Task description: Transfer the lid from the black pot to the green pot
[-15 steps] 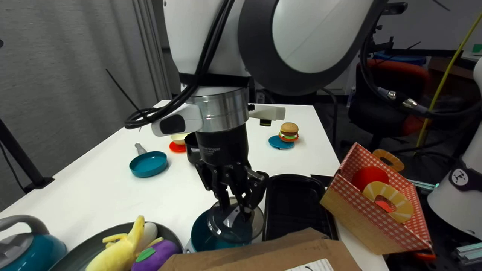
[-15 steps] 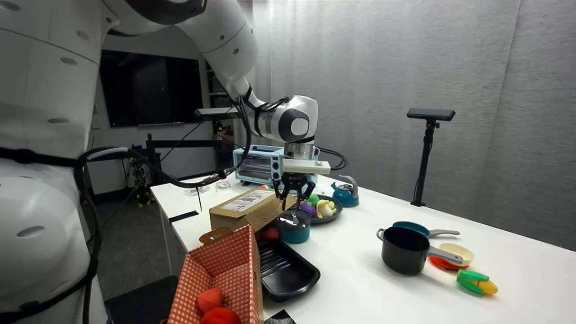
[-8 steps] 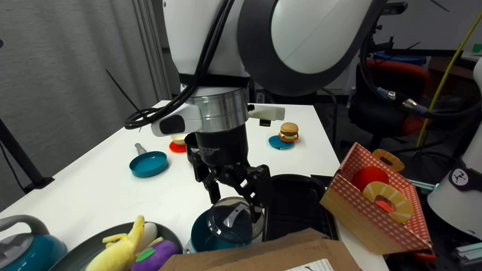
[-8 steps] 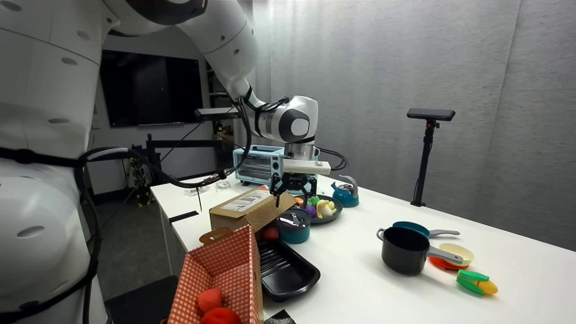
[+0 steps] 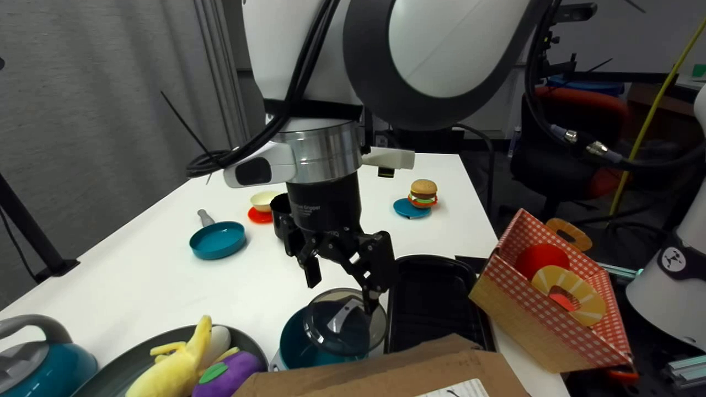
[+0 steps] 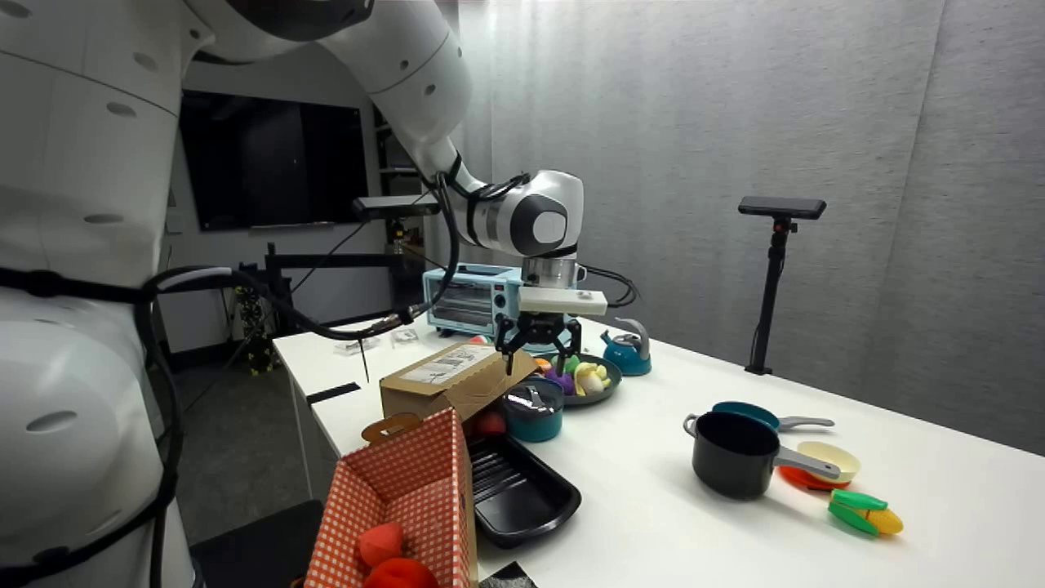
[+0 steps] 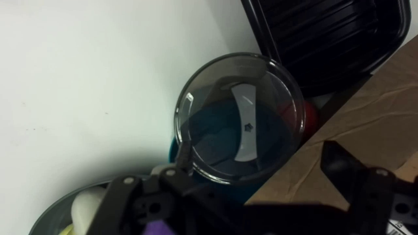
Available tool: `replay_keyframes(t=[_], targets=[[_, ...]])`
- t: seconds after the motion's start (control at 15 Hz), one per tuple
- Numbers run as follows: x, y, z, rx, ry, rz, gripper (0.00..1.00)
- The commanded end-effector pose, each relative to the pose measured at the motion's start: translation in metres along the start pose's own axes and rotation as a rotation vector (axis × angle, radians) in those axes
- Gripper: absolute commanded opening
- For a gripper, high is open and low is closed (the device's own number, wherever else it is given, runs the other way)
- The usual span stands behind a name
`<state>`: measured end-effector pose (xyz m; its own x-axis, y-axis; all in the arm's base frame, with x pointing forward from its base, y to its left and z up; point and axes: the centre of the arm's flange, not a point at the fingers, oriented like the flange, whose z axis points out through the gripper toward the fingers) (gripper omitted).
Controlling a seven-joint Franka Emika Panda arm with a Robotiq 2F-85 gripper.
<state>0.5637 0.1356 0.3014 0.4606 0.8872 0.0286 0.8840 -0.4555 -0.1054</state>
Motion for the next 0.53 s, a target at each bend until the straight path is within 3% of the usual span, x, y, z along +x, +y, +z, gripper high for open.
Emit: replay_keyframes(t=[0.0, 0.47], targets=[[-0.019, 0.007, -0.022, 0.0, 0.023, -0.001, 1.0], [-0.059, 0.028, -0.048, -0.09, 0.062, 0.12, 1.0]])
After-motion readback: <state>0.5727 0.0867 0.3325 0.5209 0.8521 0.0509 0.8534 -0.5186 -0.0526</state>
